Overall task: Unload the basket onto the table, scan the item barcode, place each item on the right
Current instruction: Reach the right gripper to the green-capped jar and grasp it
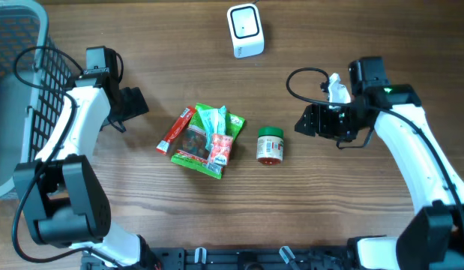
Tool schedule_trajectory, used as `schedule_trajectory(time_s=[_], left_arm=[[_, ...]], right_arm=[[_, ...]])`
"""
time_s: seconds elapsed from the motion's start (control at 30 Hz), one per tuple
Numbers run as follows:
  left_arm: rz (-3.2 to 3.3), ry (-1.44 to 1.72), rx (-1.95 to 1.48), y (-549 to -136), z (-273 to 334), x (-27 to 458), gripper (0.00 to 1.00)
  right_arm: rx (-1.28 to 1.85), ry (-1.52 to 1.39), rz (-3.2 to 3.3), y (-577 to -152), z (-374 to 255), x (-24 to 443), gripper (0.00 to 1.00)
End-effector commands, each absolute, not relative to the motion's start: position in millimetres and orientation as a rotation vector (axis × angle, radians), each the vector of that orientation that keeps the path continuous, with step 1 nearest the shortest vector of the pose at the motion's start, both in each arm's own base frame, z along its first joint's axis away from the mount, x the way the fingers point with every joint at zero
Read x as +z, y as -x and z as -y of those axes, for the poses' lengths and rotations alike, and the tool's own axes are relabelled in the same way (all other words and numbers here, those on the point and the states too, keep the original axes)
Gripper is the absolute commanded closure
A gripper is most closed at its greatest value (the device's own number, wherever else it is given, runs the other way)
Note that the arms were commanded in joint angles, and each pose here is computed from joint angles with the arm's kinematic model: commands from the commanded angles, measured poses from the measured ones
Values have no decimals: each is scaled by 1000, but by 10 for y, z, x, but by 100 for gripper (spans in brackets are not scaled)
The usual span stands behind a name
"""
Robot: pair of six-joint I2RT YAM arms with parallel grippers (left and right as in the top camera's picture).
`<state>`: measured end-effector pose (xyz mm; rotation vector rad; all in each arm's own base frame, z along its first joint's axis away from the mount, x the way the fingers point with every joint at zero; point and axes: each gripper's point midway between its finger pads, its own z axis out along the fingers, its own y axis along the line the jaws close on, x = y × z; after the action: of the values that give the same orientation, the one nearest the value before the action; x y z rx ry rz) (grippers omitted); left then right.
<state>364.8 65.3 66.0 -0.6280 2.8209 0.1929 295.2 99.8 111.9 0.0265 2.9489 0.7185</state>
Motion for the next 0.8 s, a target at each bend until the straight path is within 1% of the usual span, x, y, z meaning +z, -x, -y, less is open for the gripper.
schedule_trajectory(time_s=[0.0, 0.17, 0.2, 0.23, 0.3, 0.33, 0.37, 0.5, 0.57, 0.63, 0.67, 0.77], left_arm=[[-2792, 619, 181, -3701, -668, 766, 0], [-2792, 619, 181, -3701, -668, 766, 0], [-2792, 619, 181, -3701, -668, 766, 0], [-2792, 619, 181, -3701, -668, 766, 0], [-2792, 619, 181, -3701, -668, 766, 0], [-2792, 619, 181, -3701, -668, 766, 0], [-2792, 619, 181, -3701, -668, 766, 0], [-2792, 619, 181, -3701, -668, 766, 0], [-2792, 619, 181, -3701, -668, 766, 0], [-2792, 619, 181, -3701, -668, 766, 0], [-2792, 619, 181, -3701, -668, 766, 0], [-2792, 619, 181, -3701, -668, 766, 0]], right_arm=[[751, 30, -2956, -3010, -1049, 1037, 27], [755, 82, -2945, -3095, -1126, 941, 28], [744, 81, -2940, -3112, -1165, 940, 29], [674, 27, -2957, -3133, -1176, 915, 30], [562, 13, -2971, -3152, -1189, 919, 30], [512, 15, -2975, -3163, -1226, 985, 30], [458, 20, -2971, -3196, -1299, 1195, 29], [360, -42, -2931, -3304, -1314, 1558, 29], [338, -45, -2920, -3326, -1377, 1625, 29], [326, -14, -2937, -3314, -1479, 1557, 28], [287, -10, -2957, -3309, -1499, 1478, 28], [164, 34, -3013, -3311, -1546, 1204, 15]])
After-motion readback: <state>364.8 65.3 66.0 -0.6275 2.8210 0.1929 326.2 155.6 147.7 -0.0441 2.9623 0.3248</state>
